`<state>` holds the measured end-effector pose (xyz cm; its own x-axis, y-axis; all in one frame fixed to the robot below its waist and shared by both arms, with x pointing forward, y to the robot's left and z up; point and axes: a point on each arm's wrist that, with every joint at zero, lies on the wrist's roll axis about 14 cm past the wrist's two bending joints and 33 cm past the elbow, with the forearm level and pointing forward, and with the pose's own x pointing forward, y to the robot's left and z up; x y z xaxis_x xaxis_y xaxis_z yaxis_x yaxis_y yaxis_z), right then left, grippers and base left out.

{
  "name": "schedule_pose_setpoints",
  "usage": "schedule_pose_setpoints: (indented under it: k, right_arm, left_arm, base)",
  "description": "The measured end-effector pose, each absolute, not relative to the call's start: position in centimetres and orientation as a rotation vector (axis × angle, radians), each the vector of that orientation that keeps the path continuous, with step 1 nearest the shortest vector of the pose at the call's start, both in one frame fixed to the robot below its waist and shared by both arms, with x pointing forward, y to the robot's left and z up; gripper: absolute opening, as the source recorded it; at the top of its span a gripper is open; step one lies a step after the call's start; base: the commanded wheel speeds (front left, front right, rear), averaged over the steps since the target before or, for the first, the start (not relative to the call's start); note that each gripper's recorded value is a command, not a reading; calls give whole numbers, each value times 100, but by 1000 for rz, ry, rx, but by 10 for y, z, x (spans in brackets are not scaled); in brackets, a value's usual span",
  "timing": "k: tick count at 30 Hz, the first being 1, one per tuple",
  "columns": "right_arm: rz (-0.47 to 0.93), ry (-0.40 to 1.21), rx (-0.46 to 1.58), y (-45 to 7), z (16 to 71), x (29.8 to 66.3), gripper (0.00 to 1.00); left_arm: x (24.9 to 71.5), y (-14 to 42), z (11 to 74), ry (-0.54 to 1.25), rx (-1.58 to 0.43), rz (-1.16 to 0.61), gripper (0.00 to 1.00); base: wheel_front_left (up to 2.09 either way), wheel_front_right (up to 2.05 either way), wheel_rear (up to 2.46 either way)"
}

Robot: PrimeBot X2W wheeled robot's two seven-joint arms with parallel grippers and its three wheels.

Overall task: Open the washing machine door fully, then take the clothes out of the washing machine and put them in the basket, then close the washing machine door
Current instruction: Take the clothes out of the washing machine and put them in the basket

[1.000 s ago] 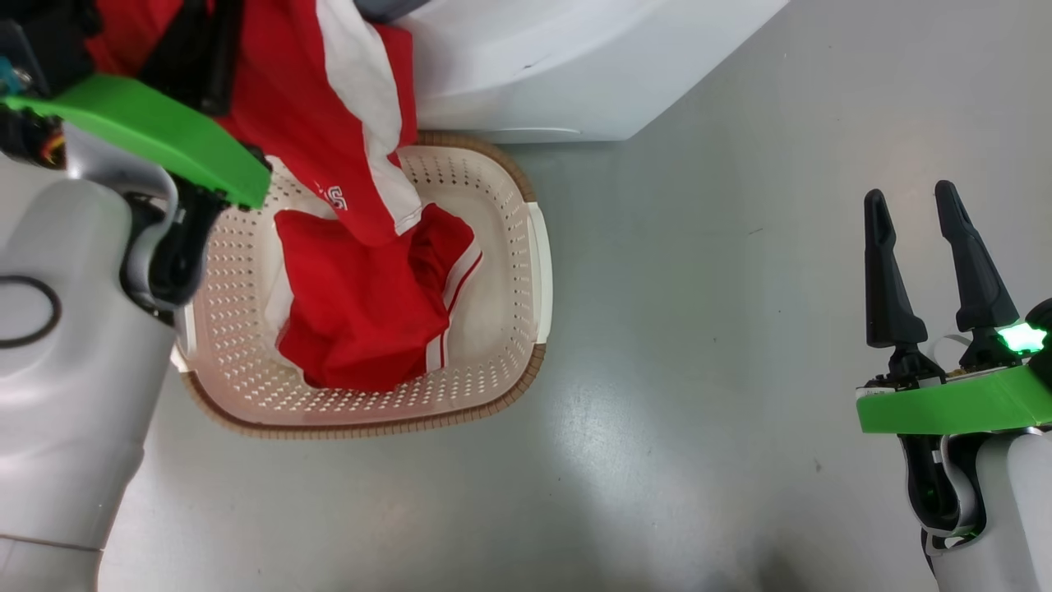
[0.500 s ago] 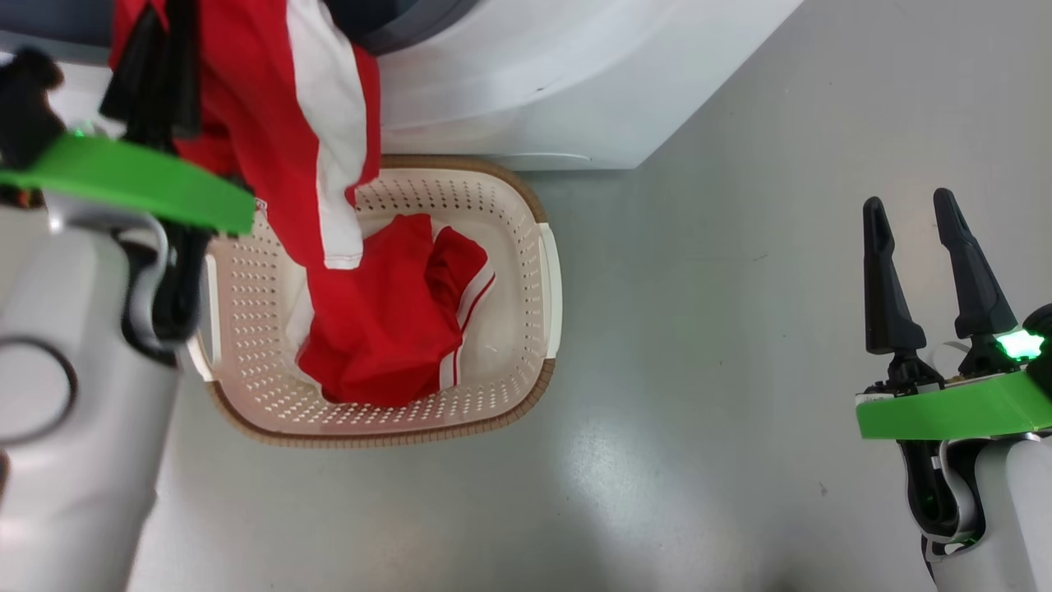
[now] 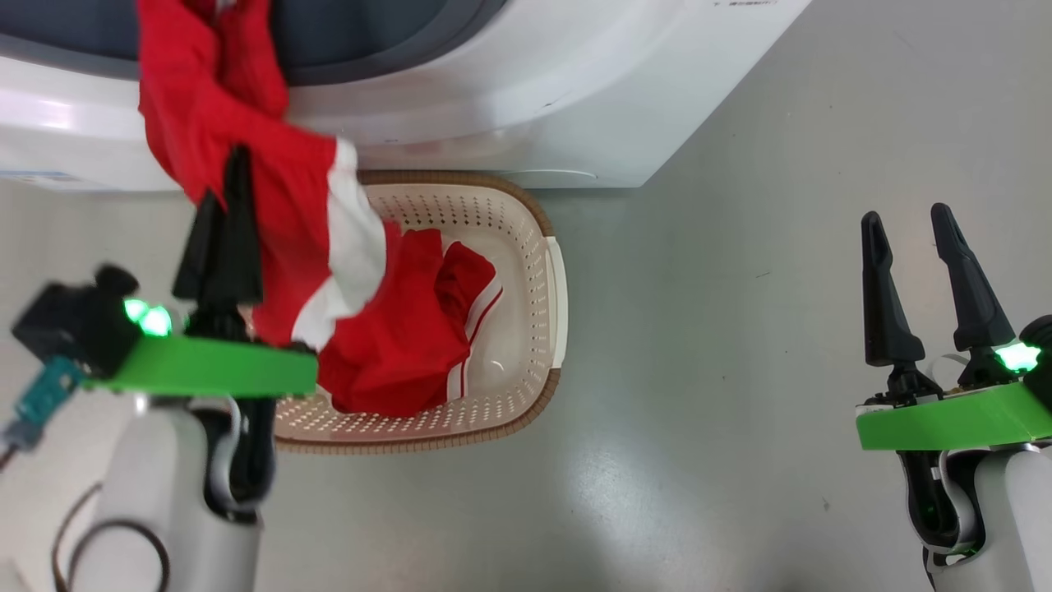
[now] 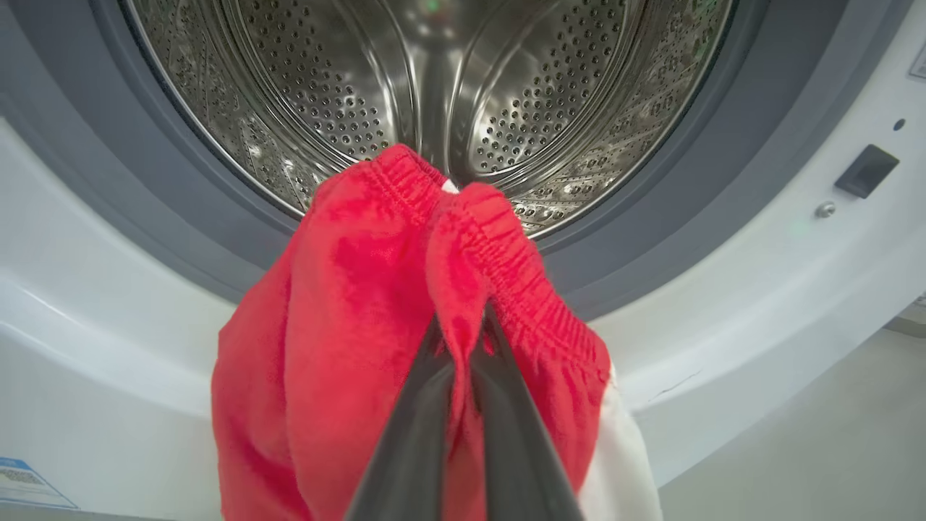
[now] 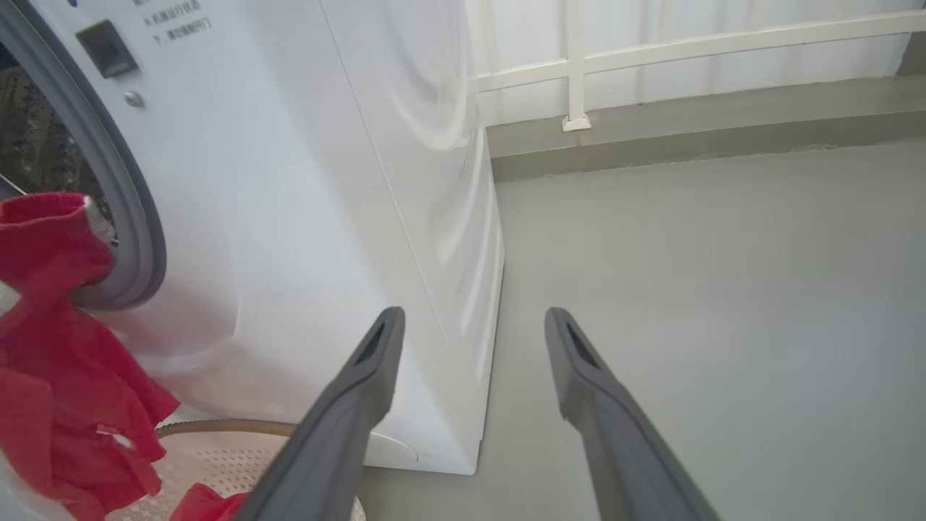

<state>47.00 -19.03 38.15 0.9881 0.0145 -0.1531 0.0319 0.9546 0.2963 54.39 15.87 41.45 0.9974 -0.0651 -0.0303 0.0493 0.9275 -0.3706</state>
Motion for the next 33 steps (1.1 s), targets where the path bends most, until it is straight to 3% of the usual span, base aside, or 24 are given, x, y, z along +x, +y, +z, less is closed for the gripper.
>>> schedule_pose_setpoints:
  k: [19, 33]
  right_arm:
    - [-30, 187, 295, -196, 367, 468, 100]
    - [-45, 208, 291, -200, 349, 477, 100]
  left_arm:
    - [481, 118, 305, 404, -501, -66, 0]
    - [495, 93, 241, 605, -414, -131, 0]
  base:
    - [0, 0, 0]
    - [0, 0, 0]
